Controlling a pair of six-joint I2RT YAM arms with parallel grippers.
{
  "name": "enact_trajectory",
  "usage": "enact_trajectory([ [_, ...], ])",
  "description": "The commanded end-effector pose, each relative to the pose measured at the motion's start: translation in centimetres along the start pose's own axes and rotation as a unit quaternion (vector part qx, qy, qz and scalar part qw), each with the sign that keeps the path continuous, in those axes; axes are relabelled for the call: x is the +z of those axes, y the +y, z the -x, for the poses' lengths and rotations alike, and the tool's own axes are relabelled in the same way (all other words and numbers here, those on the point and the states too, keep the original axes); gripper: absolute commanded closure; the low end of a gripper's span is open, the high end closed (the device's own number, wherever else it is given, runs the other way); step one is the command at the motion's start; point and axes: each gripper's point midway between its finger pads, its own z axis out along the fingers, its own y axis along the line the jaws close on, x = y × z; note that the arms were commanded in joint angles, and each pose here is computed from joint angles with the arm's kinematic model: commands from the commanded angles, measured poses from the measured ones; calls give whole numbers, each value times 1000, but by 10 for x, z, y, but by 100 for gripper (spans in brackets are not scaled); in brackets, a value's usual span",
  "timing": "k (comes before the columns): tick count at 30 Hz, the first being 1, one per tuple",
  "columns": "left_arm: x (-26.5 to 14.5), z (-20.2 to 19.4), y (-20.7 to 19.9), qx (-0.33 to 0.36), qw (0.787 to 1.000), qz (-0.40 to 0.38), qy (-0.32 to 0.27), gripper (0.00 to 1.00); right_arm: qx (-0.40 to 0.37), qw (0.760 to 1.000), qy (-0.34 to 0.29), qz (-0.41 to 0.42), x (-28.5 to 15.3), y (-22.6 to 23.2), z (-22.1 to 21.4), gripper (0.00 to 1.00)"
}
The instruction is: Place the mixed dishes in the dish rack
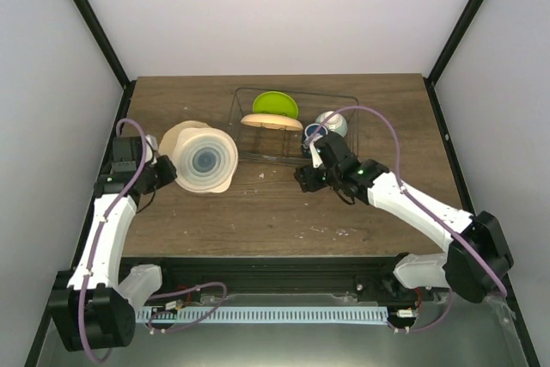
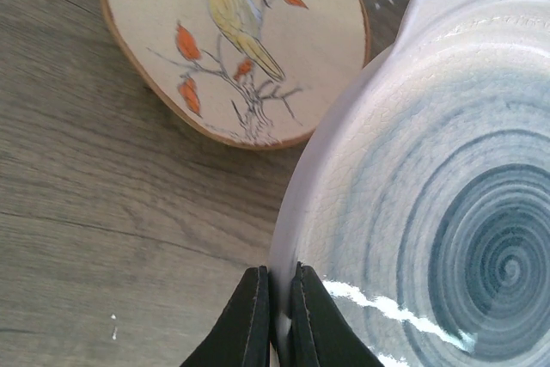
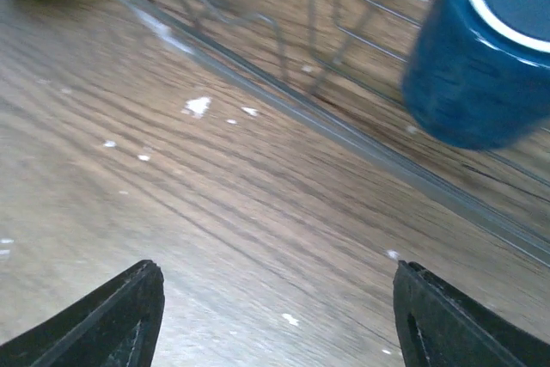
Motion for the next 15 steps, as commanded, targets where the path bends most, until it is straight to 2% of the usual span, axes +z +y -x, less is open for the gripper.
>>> enact_trajectory([
  [1, -15, 6, -29, 26, 998, -51, -28, 100, 14, 993, -35, 113, -17, 42, 21, 24],
  [9, -3, -30, -37, 52, 997, -64, 1, 100, 17, 969, -60, 239, -35, 82, 28, 10],
  [15, 7, -53, -47, 67, 995, -74, 14, 100, 36, 942, -56, 330, -38, 109, 27, 7],
])
